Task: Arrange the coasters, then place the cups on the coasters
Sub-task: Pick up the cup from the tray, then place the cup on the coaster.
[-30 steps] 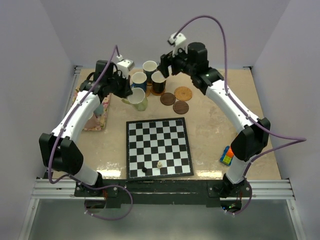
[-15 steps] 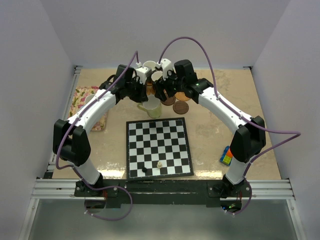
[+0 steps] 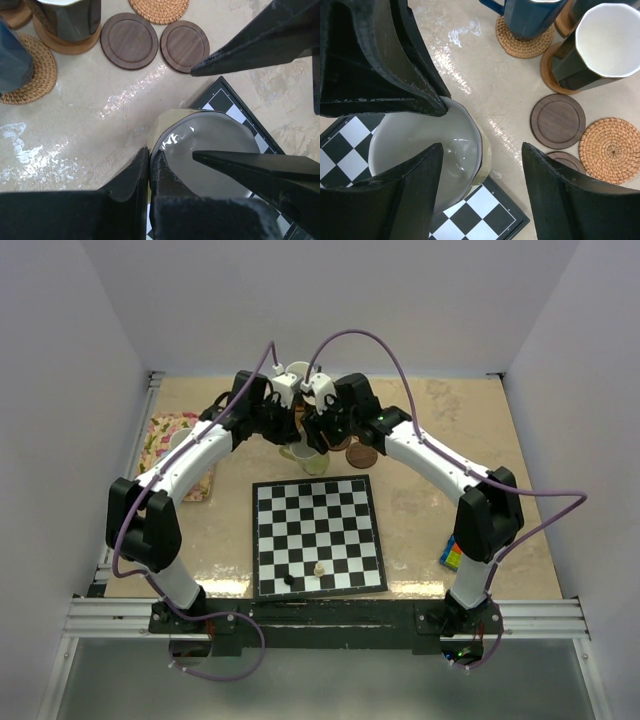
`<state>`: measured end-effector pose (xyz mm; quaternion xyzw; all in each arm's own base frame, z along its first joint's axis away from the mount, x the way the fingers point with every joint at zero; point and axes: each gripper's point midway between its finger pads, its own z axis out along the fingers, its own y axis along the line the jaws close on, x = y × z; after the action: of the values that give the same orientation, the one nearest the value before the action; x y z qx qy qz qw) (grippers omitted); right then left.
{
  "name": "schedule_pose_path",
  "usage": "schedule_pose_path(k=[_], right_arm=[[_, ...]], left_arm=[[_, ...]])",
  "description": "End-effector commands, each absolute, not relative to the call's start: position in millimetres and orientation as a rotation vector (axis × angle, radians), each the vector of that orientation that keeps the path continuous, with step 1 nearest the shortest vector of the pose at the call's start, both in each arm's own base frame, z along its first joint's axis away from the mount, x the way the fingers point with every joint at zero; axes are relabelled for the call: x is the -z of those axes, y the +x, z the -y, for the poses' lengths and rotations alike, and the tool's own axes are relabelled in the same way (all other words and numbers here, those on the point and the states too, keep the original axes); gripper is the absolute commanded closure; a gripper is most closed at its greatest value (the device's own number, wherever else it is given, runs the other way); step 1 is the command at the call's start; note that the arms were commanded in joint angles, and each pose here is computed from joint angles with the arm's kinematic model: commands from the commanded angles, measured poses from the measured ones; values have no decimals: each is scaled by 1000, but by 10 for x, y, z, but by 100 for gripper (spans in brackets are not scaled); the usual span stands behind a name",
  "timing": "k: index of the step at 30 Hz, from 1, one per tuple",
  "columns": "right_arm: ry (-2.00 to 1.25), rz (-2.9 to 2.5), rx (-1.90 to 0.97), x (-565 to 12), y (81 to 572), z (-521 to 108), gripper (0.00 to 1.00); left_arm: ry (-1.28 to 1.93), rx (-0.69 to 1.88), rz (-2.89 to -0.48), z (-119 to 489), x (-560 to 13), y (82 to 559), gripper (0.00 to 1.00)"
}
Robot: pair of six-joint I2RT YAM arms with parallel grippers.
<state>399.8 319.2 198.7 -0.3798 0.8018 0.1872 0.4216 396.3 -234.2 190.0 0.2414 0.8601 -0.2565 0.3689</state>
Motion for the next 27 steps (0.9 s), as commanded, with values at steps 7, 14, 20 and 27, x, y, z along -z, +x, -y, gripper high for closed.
schedule_pose_path(k=[7,14,20,27], right_arm=[[-997,-2041,-406,-1597,3988,-3113,58],[-1037,-2096,-405,-1328,3885,-3056,83],[-1032,-2101,-410,-1270,3841,-3031,100],[-840,-2003,-432,-1666,3906,-3017,100]], left_arm=[[644,802,-2039,2535,-2236,3935,100],[650,854,-2071,2574,-2062,3849,100],[644,877,-2084,2584,-2018,3807,100],[576,819,-2084,2492,-2081,3838,68]])
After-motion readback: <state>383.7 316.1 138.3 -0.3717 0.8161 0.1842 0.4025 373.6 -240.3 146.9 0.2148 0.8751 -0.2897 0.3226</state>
